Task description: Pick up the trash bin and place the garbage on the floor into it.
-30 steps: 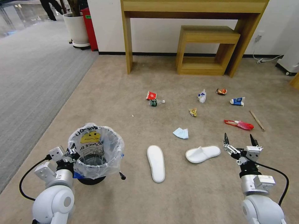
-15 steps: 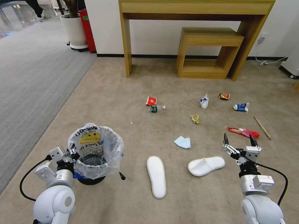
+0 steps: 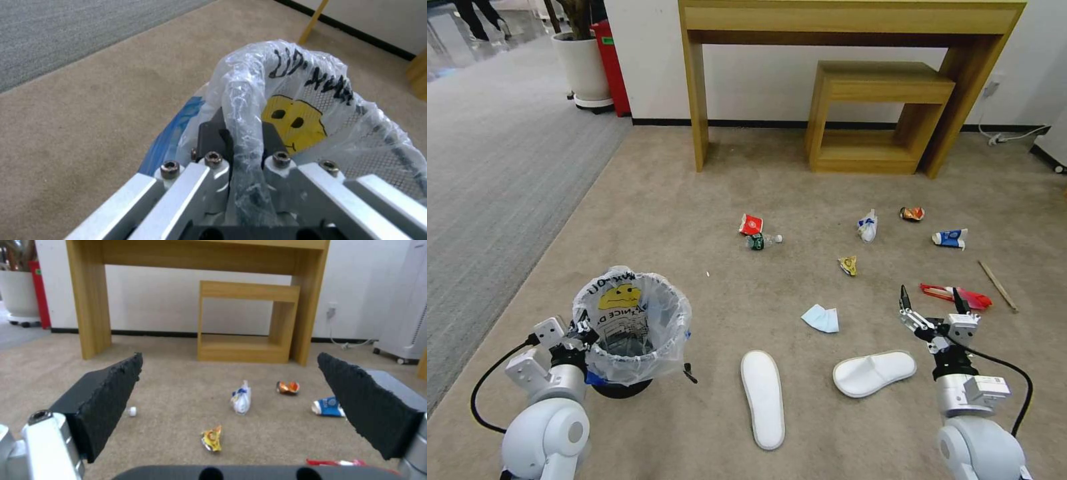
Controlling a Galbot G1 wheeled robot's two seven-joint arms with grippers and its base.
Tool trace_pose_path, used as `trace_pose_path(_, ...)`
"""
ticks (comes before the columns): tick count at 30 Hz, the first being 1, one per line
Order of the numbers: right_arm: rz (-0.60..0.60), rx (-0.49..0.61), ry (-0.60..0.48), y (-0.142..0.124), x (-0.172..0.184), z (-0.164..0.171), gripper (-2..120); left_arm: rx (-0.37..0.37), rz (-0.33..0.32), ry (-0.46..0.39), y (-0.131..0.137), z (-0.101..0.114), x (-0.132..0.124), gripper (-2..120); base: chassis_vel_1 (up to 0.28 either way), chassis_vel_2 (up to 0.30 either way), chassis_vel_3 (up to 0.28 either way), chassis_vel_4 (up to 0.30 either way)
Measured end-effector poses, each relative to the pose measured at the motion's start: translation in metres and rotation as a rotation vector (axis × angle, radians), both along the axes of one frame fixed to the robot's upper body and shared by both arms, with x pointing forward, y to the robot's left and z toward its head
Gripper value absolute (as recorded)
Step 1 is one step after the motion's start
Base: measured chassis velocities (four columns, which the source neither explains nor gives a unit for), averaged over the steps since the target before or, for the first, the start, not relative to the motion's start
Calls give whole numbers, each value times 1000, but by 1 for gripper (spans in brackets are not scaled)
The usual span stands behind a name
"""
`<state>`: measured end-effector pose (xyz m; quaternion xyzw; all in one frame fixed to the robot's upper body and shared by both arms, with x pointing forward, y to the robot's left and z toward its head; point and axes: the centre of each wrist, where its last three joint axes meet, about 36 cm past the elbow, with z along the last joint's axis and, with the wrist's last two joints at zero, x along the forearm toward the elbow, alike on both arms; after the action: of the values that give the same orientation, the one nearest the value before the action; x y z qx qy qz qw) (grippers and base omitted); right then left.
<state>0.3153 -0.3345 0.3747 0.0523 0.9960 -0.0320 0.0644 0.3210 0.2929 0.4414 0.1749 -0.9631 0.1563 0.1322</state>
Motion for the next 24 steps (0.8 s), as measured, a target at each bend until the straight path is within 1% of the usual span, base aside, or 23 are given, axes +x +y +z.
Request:
trace_pose_path(6, 18, -5, 18, -2, 3, -1, 100, 2, 1, 3, 0, -1, 0, 4, 0, 0, 0, 0)
trace_pose_path(9, 32, 43, 32, -6, 8, 2, 100, 7, 3, 8, 1, -4, 0, 4, 0, 0, 0, 0)
trace_pose_path(15, 59, 72, 54, -15, 14, 5, 100, 7, 5, 11, 0, -6, 0, 4, 0, 0, 0, 0)
trace_pose_path(18, 147, 118, 96, -28, 21, 8, 100, 9, 9, 15, 1, -8, 1, 4, 0, 0, 0, 0)
trace_pose_path(19, 147, 118, 96, -28, 21, 8, 100, 9, 9, 15, 1, -8, 1, 4, 0, 0, 0, 0)
trace_pose_path(22, 235, 197, 130, -31, 20, 3, 99, 12, 12, 19, 2, -9, 1, 4, 0, 0, 0, 0)
trace_pose_path(24, 255, 203, 136, -32, 18, 0, 99, 14, 13, 20, 2, -10, 1, 4, 0, 0, 0, 0)
